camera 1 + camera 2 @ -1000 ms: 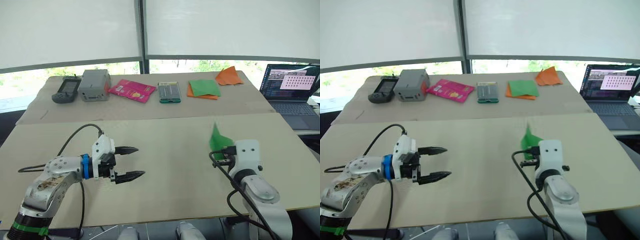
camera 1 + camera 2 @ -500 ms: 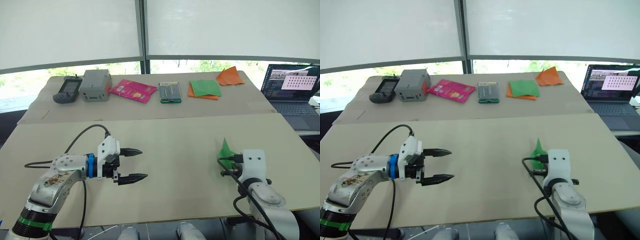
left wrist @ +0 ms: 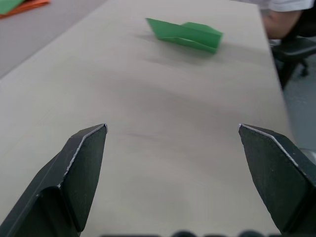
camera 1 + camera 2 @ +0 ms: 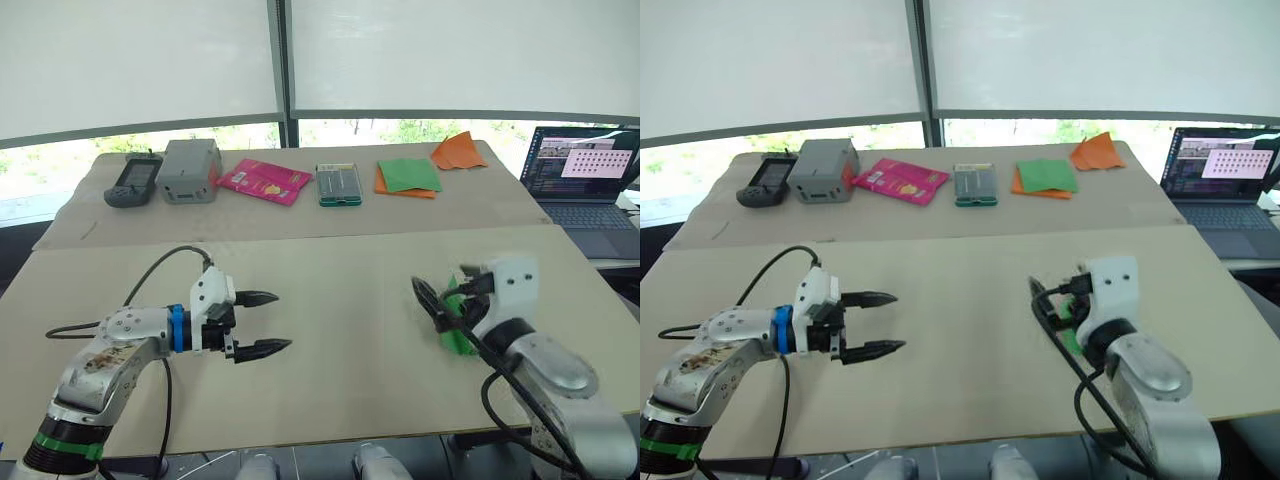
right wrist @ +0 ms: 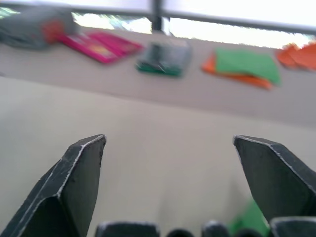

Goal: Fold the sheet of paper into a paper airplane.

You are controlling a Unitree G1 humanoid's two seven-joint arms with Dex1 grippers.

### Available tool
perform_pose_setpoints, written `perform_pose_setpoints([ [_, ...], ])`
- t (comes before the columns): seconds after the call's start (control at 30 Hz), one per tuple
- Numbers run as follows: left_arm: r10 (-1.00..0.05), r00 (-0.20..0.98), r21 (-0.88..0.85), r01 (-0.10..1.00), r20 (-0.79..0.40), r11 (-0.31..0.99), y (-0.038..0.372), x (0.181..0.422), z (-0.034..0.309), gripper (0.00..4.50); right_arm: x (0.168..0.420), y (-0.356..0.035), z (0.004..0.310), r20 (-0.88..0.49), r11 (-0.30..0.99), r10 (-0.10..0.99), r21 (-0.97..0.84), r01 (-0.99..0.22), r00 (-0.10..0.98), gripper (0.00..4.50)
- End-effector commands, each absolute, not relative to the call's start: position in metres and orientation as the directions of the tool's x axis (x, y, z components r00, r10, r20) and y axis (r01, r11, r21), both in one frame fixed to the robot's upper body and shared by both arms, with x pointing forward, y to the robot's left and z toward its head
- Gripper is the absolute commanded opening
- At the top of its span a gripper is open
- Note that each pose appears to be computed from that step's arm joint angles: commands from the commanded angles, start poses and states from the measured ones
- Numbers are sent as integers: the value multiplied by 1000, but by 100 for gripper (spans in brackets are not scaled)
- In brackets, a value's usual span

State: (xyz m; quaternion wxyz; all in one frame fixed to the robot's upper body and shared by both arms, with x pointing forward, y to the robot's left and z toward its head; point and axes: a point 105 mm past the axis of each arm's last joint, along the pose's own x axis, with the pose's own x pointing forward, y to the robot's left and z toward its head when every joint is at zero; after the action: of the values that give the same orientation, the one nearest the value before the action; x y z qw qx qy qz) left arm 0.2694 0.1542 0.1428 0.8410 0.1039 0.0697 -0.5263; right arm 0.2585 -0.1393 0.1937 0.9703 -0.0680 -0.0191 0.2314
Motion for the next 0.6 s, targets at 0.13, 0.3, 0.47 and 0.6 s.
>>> perform_pose_setpoints([
  [0.13, -729, 664, 141, 748, -165, 649, 190, 282, 145, 450, 240, -104, 177, -57, 684, 693, -264, -680, 719, 448],
  [0.3, -674, 713, 109, 698, -192, 708, 201, 272, 128, 450, 259, -119, 139, -116, 708, 652, -260, -656, 749, 448],
  [0.47, -643, 745, 100, 664, -180, 741, 207, 269, 127, 450, 270, -128, 122, -105, 734, 633, -232, -638, 767, 448],
  [0.6, -632, 754, 103, 653, -179, 750, 210, 267, 125, 450, 273, -130, 119, -77, 752, 629, -189, -631, 774, 448],
])
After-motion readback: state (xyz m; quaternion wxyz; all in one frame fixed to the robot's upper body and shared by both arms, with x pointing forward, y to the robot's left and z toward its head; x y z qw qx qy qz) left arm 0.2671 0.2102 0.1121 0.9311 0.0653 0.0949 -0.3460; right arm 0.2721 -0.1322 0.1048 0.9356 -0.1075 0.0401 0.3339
